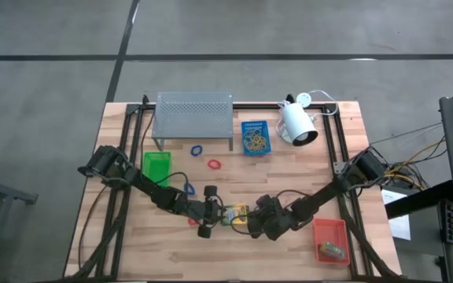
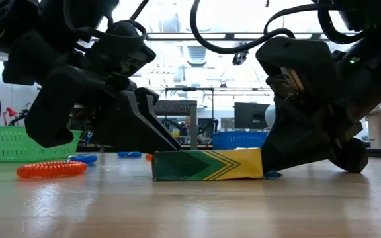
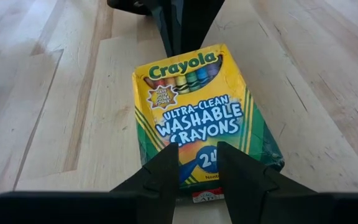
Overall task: Pick & Place Office Desk Supplies
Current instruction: Put the big crayon box into the orange bin
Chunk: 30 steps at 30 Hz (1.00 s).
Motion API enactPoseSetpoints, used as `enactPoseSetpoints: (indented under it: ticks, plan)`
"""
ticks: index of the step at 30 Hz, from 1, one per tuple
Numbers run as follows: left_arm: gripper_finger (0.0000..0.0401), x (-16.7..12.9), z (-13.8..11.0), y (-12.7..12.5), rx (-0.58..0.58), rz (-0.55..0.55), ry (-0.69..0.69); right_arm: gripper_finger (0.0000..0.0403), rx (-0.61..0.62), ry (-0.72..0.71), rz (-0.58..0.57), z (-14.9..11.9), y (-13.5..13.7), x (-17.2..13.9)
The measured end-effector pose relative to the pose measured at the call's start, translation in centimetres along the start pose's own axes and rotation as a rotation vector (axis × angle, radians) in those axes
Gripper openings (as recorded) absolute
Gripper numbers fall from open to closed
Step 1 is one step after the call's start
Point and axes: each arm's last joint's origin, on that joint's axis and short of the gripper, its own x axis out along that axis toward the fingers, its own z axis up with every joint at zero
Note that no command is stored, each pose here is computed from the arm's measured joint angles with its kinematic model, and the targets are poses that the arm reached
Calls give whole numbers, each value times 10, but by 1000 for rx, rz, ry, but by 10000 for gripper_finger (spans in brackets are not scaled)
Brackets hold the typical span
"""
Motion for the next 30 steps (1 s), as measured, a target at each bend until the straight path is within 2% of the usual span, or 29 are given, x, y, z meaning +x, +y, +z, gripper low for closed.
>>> enactPoseSetpoints:
  ticks: [19,30]
  plan:
    - [117,-1,2,0,-17,1,-7,8,-6,-12,19,4,3,-5]
    - [117,-16,29,3,0,-1,-104,8,-16,-25,18,4,4,-5]
